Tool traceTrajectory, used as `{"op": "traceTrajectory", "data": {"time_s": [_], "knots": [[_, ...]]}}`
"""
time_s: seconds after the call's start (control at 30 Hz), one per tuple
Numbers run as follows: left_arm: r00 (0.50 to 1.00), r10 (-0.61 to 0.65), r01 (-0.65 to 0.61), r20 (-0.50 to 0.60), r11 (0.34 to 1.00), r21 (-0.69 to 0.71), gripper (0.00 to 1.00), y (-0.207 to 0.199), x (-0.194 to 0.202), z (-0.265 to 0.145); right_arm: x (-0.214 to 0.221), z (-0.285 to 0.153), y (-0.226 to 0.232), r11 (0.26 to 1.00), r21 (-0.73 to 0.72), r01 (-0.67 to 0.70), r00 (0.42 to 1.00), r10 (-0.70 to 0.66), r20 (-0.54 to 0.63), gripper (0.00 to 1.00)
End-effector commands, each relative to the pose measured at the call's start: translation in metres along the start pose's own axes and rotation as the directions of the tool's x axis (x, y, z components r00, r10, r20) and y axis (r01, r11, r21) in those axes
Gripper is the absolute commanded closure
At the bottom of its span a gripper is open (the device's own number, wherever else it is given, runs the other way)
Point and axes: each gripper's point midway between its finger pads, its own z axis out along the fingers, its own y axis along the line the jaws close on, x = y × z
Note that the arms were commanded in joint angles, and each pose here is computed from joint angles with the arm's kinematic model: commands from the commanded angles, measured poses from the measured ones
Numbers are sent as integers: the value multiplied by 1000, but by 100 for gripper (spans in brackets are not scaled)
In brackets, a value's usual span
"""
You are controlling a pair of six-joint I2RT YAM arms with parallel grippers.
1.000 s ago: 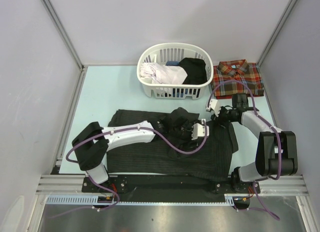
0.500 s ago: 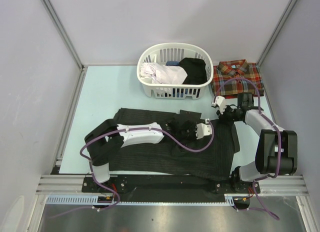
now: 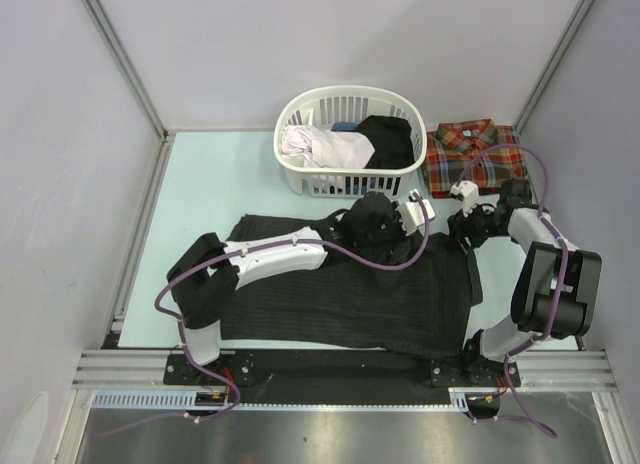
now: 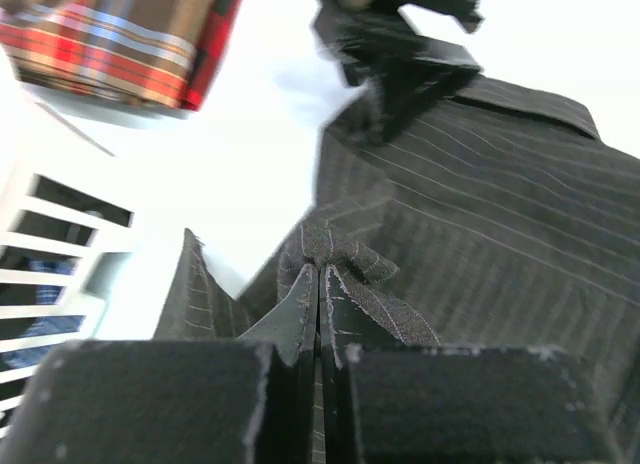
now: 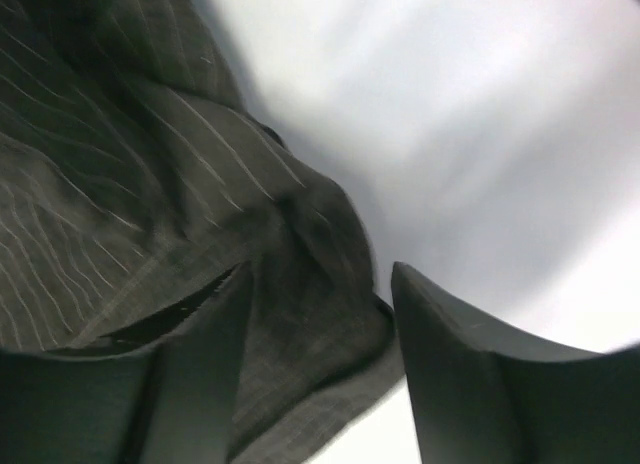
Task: Fold and stack the long sleeve shirts
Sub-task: Fold the shirt
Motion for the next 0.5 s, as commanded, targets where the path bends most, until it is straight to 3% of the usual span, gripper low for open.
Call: {"op": "traceTrajectory", "data": {"time_s": [0.0, 0.27, 0.47], "knots": [[992, -20, 31, 122, 995, -91, 100, 33, -50, -7, -27, -26, -15, 999, 41, 28, 995, -32, 93, 33], [984, -61, 83, 166, 988, -127, 100, 65, -67, -6, -55, -21, 1, 994, 57, 93, 966, -104, 235, 25], [987, -70, 91, 145, 985, -145, 100, 74, -63, 1, -71, 6, -12, 988, 130, 89, 955, -122, 271, 26]]}}
